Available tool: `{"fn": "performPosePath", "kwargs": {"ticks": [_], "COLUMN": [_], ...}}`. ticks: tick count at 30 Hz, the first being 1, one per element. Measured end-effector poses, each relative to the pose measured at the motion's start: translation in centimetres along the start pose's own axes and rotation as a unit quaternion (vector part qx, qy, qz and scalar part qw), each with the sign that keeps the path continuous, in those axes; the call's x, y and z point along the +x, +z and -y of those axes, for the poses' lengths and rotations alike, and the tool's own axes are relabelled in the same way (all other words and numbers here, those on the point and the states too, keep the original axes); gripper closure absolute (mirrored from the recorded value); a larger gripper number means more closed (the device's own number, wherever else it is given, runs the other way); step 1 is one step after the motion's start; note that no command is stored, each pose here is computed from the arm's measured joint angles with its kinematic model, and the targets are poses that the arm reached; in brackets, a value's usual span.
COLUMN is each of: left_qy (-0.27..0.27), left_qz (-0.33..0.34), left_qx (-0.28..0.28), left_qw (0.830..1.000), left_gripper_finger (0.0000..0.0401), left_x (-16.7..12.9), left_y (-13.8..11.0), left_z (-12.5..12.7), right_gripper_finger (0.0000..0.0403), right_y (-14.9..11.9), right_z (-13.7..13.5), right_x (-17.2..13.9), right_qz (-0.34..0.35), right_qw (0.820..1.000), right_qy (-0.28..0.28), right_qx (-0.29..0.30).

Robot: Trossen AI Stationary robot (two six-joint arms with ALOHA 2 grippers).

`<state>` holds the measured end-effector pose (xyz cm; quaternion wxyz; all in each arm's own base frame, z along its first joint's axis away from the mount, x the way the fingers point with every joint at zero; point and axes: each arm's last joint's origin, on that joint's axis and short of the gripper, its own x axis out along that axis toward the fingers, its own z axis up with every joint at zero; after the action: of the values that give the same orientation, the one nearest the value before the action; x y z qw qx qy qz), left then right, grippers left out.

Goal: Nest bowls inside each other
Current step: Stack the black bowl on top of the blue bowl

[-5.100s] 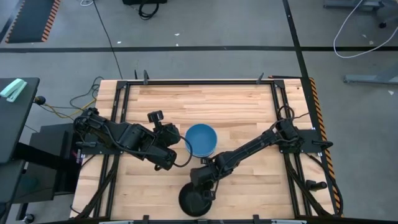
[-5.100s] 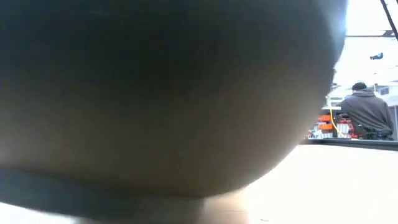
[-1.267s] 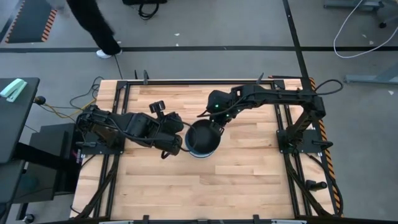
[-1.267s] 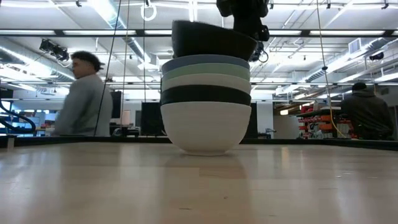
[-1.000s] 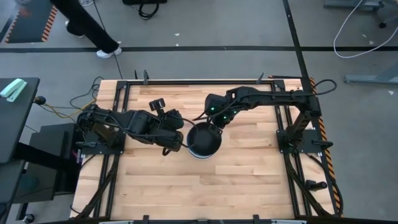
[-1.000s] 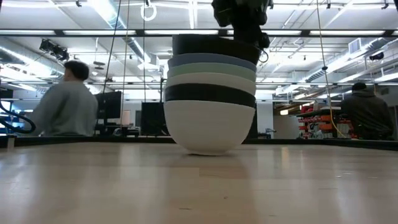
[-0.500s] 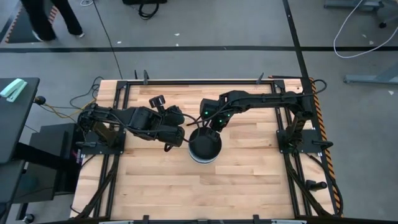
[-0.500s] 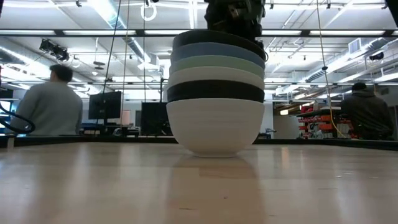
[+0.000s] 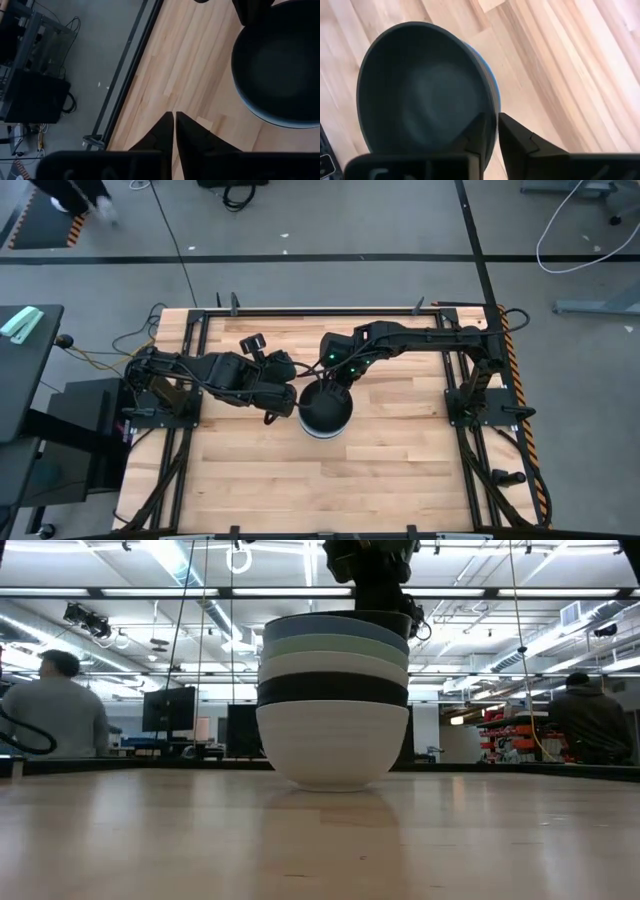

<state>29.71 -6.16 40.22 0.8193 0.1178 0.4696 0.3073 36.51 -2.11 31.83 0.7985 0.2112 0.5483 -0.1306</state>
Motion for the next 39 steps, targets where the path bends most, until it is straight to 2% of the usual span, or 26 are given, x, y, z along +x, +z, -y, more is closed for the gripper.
{"fn": "performPosePath", "kwargs": {"ticks": [13,21,28,32,35,39], "left_qy": [0.000,0.000,0.001,0.002,0.002,0.001], "left_qz": [0.000,0.000,-0.001,-0.001,-0.001,-0.001], "left_qx": [-0.003,-0.003,-0.004,-0.005,-0.005,-0.005], "left_qw": [1.000,1.000,1.000,1.000,1.000,1.000], "left_gripper_finger": [0.0387,0.0374,0.0386,0.0388,0.0383,0.0375], "left_x": [0.0,0.0,0.1,0.1,0.1,0.1], "left_y": [0.0,0.0,0.0,0.0,0.0,0.0], "left_z": [0.0,0.0,-0.1,-0.1,-0.1,-0.1], "right_gripper_finger": [0.0302,0.0300,0.0300,0.0301,0.0317,0.0380], "right_y": [0.0,-0.1,-0.2,-0.5,-1.0,-1.5], "right_z": [0.0,0.0,0.1,-0.7,-1.4,-2.2], "right_x": [0.0,-0.3,-2.2,-2.7,-2.6,-2.6], "right_qz": [-0.001,0.001,0.032,0.041,0.031,0.029], "right_qw": [1.000,1.000,0.999,0.999,0.999,0.998], "right_qy": [0.000,0.001,-0.002,0.003,0.004,0.000], "right_qx": [0.000,-0.008,-0.009,-0.021,-0.038,-0.062]}}
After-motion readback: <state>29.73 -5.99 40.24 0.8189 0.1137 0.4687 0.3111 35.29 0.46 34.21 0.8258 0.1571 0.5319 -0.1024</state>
